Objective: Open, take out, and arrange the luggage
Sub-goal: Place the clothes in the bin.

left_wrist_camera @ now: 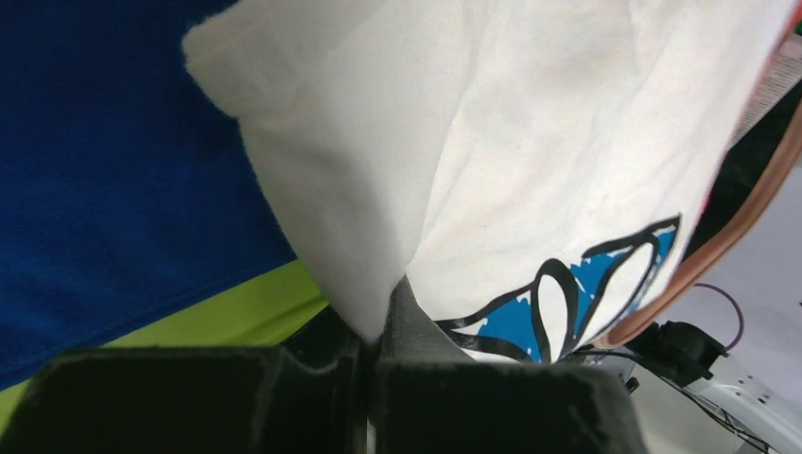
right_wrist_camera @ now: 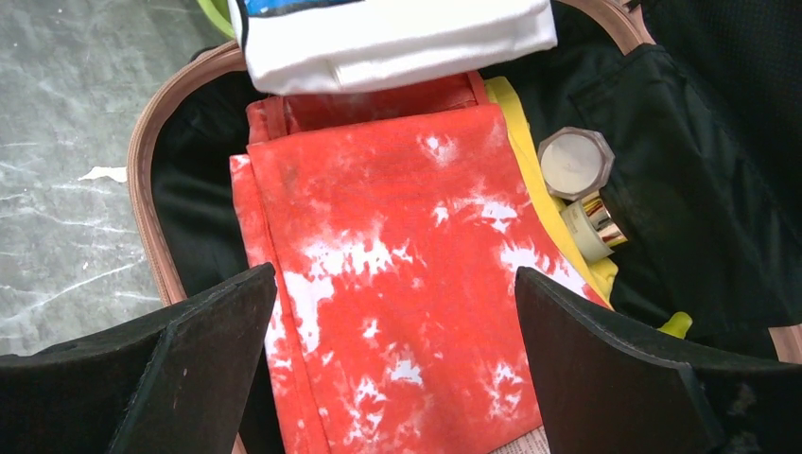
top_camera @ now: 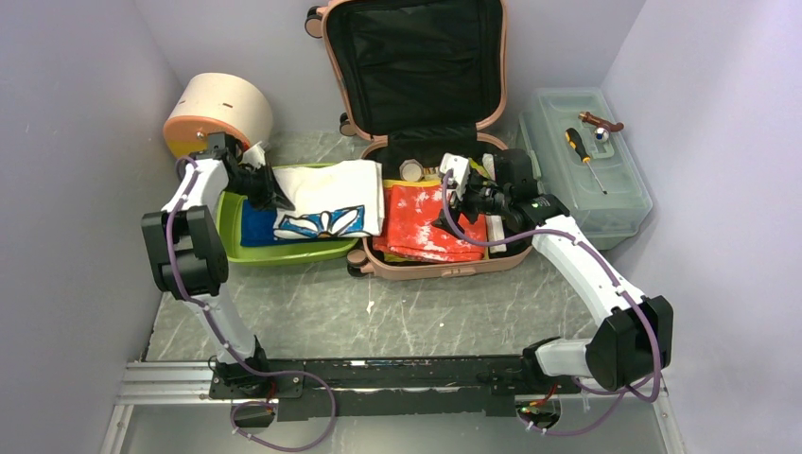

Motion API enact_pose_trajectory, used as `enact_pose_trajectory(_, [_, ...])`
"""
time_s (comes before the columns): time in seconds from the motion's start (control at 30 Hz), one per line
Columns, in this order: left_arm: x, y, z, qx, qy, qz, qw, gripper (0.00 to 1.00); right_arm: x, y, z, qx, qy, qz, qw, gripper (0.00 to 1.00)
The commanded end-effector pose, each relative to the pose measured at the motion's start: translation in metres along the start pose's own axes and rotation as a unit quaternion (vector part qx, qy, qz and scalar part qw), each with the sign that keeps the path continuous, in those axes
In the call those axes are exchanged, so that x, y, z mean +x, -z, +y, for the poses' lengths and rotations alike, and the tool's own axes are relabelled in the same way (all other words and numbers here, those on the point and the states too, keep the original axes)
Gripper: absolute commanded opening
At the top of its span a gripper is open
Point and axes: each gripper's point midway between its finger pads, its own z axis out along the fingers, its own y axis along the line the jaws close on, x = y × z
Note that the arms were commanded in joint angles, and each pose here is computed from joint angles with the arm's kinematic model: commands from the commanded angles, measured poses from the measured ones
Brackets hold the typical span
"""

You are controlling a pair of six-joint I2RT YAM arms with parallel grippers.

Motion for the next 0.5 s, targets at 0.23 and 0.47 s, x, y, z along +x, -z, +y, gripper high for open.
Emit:
enact_pose_trajectory(0.23, [-0.021, 0.017, 0.060, -0.073, -0.024, -0.035, 0.996, 0.00, -0.006, 0.001, -0.001, -0.002, 0.017, -0.015, 1.000, 1.00])
enact_pose_trajectory(0.47, [-0.026, 0.025, 0.065, -0.099, -0.040, -0.058, 0.993, 0.00, -0.006, 0.001, 0.000, -0.006, 0.016, -0.015, 1.000, 1.00])
